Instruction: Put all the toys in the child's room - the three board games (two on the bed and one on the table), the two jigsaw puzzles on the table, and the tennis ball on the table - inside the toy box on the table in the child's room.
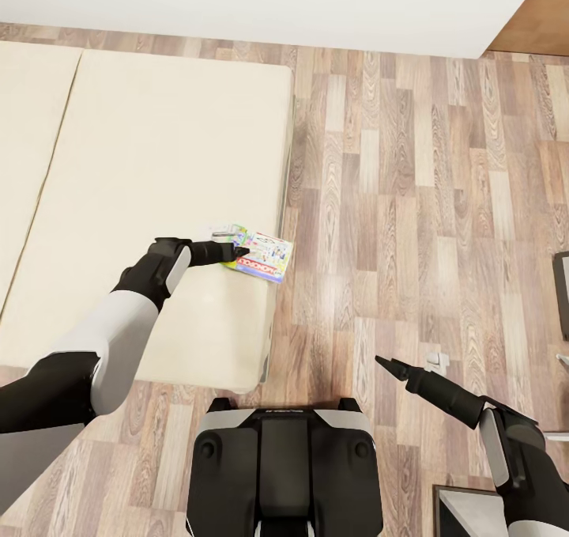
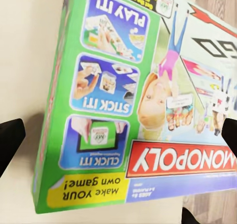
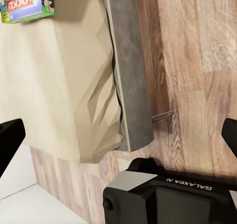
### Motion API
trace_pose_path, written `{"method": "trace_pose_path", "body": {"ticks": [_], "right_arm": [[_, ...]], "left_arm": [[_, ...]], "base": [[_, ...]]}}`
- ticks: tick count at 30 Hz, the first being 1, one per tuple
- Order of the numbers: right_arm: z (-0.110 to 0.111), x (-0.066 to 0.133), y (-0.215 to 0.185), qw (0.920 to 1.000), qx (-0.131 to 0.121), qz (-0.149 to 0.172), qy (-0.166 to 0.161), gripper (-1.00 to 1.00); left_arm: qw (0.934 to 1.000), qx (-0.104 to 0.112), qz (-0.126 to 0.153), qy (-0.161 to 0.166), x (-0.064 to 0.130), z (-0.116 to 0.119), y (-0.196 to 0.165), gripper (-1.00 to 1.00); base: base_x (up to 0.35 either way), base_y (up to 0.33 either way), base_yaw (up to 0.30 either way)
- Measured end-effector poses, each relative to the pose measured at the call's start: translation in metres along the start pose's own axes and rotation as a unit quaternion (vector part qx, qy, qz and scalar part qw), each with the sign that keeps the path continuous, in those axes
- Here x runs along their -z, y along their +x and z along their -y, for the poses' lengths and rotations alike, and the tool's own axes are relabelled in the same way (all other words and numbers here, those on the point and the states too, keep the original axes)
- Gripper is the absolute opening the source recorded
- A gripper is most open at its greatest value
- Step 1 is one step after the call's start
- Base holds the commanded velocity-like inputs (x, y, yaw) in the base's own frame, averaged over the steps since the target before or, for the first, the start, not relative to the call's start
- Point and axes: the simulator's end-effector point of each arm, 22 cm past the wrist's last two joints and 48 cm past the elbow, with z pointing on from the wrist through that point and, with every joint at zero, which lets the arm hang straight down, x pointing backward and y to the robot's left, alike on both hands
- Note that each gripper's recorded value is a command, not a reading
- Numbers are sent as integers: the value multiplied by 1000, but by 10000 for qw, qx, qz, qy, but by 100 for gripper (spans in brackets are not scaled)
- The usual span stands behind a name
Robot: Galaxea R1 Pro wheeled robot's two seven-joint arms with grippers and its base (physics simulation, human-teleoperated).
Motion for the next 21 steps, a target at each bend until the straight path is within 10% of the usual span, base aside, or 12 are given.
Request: {"method": "trace_pose_path", "body": {"ticks": [21], "right_arm": [[1,0,0,10000,5,-1,13,100]], "left_arm": [[9998,-21,18,-203,8,-26,-2,100]], "base": [[0,0,0]]}}
